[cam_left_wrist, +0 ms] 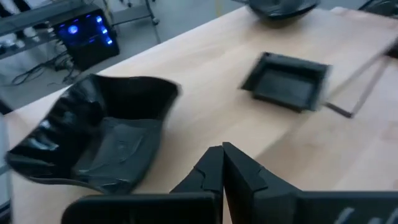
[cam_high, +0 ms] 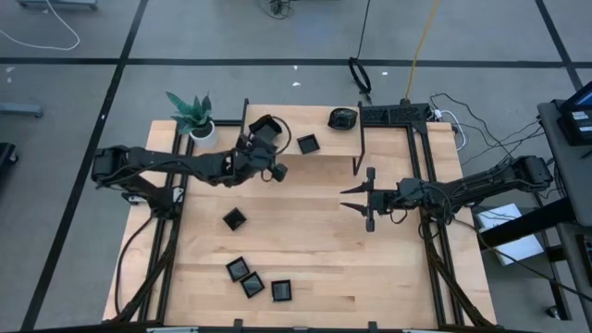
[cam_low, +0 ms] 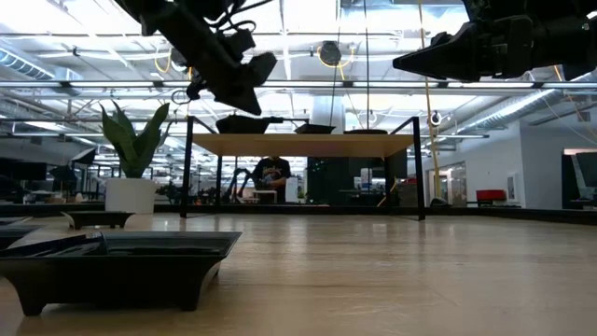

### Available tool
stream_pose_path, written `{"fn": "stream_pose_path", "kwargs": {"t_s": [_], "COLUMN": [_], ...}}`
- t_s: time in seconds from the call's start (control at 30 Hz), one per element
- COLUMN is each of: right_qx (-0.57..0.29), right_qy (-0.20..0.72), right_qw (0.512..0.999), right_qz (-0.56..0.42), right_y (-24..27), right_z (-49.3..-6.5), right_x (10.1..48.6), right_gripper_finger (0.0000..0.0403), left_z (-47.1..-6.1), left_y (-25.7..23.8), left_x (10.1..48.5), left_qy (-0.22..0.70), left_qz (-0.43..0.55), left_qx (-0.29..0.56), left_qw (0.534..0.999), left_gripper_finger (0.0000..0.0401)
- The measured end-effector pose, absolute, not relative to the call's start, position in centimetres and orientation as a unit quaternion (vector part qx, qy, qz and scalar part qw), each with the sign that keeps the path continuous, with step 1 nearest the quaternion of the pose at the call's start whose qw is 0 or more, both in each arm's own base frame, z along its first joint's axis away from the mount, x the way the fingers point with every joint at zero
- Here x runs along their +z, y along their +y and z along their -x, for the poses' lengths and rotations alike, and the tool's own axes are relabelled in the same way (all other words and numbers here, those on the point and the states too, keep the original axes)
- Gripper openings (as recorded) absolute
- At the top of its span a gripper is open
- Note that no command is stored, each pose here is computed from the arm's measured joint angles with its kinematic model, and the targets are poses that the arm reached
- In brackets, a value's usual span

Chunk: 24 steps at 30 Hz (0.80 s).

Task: Pick & Place Mini shaped plates
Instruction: Adjust the stacked black distorted square plates on the shelf

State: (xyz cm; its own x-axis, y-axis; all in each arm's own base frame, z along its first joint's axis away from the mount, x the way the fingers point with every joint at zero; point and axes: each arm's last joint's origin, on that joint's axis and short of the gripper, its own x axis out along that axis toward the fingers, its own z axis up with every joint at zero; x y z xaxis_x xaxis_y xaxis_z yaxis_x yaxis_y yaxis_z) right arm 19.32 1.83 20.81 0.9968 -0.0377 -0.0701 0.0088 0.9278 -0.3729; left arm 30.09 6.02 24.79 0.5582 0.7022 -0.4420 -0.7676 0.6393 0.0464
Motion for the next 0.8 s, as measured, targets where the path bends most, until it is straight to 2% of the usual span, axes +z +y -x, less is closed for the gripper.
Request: {"fn": "stream_pose_path", "kwargs": {"t_s": [0.23, 0.67, 0.8], "right_qx": [-0.012, -0.012, -0.012], "right_qy": [0.038, 0.038, 0.038], "right_qw": [0.981, 0.981, 0.981], "right_qz": [0.189, 0.189, 0.189], "right_y": [1.8, 1.8, 1.8], "right_z": [-19.3, -19.3, -19.3], "right_x": [20.8, 20.8, 20.8], "right_gripper_finger": [0.0132, 0.0132, 0.0132], "left_z": [-29.3, -28.3, -28.0], "left_y": [7.6, 10.7, 11.4], "left_x": [23.9, 24.0, 24.0], "left_qy": [0.250, 0.243, 0.240], "left_qz": [0.093, 0.104, 0.110], "left_qx": [0.451, 0.495, 0.505], "left_qw": [0.852, 0.828, 0.821], "left_gripper_finger": [0.0003, 0.0014, 0.0007]}}
